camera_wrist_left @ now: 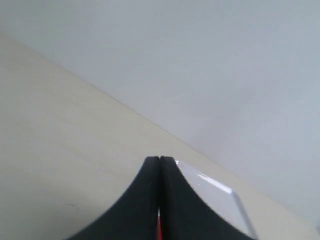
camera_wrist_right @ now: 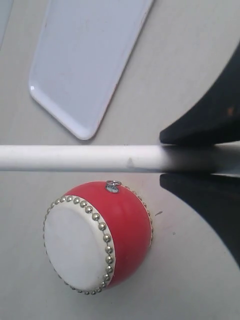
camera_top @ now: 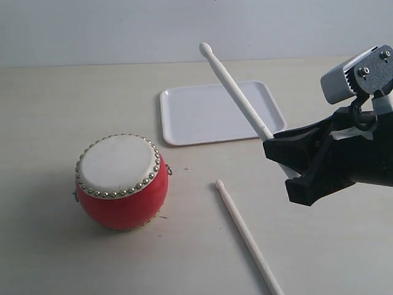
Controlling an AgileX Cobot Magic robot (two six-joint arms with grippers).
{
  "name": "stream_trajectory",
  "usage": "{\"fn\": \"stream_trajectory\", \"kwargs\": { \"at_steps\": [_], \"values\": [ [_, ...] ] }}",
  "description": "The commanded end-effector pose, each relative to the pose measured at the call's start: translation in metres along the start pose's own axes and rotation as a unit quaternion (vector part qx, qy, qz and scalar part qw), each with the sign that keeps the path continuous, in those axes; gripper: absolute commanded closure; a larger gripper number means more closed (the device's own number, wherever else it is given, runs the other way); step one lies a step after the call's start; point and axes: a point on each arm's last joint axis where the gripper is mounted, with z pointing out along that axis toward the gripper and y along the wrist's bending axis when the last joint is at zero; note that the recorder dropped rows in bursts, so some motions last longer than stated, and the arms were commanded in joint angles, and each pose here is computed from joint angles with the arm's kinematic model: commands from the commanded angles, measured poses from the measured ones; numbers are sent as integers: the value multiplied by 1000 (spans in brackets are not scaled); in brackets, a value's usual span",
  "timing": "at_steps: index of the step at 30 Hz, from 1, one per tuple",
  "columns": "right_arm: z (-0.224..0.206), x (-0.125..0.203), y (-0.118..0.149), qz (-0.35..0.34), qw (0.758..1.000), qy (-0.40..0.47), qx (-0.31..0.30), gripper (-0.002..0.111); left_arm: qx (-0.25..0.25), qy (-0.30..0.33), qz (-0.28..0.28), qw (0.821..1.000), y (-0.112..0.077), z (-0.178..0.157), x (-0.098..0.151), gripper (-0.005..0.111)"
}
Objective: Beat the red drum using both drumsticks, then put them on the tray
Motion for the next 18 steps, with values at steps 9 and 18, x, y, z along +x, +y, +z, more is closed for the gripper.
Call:
{"fn": "stream_trajectory", "kwargs": {
  "at_steps": [9,18],
  "values": [
    [-1,0,1,-15,1000,-2,-2,108,76,87,-22,993,-20,-5,8,107],
    [-1,0,1,-14,1000,-2,-4,108,216,121,59,967,-93,-1,-56,107]
  ]
}}
